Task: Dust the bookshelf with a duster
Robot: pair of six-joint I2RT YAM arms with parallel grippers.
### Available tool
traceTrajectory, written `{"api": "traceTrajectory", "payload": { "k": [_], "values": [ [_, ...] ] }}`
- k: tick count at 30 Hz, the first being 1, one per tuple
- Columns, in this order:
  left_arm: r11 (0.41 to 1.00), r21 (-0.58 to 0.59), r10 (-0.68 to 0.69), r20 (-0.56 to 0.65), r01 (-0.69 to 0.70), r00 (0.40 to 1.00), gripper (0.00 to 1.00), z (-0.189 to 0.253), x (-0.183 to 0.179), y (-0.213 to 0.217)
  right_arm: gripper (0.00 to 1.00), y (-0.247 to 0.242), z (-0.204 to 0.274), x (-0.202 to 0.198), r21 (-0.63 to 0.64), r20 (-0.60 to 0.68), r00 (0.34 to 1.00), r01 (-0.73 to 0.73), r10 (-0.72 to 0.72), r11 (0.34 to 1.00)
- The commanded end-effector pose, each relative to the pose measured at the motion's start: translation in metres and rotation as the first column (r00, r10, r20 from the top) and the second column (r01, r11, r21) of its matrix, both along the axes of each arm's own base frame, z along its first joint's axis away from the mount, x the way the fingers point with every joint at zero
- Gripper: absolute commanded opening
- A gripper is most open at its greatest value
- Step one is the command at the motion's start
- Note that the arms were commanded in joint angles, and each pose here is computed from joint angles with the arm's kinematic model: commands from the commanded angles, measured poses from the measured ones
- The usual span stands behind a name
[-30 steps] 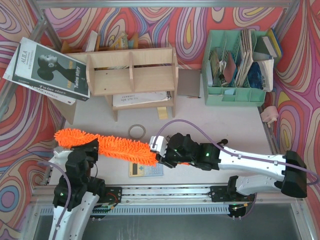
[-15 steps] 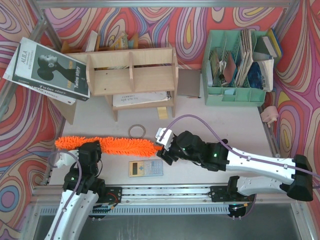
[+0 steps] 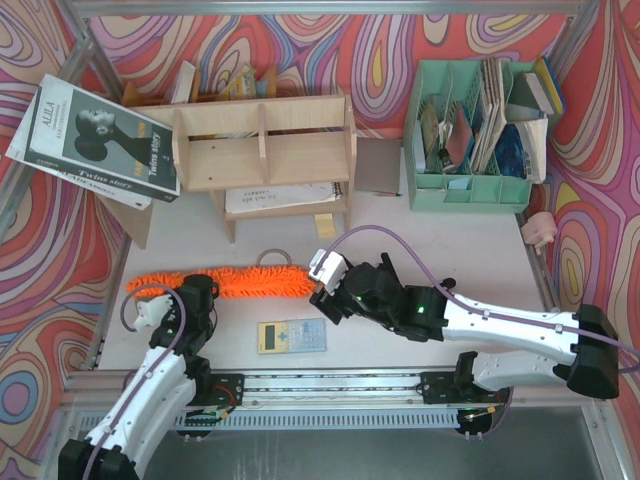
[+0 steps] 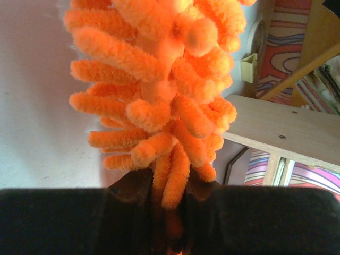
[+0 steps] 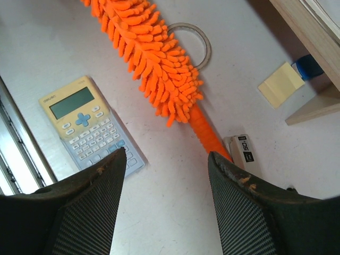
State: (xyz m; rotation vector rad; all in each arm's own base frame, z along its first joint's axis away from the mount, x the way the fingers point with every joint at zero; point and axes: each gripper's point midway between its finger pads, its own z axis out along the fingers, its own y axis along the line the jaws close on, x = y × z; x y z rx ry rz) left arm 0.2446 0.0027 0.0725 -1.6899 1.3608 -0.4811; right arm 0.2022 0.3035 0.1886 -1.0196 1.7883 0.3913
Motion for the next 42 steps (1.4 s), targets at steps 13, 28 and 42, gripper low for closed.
{"api": "traceTrajectory", "payload": {
  "k": [13,28,42],
  "values": [
    [0.996,0.075,0.051,-0.025,-0.049,0.998,0.23,0.011,-0.008,0.017,0.61,-0.011,-0.001,0.019,0.013,0.031,0.989,0.144,-0.145,0.989],
    [0.981,0.190,0.007,-0.148,0.021,0.989,0.66,0.017,-0.022,0.022,0.67,-0.038,0.016,0.034,0.066,0.072,0.942,0.324,-0.328,0.944],
    [0.757,0.551,-0.263,-0.234,0.351,0.936,0.98,0.118,0.005,0.015,0.88,-0.101,0.050,0.076,0.221,0.048,0.804,0.570,-0.593,0.791]
  ]
}}
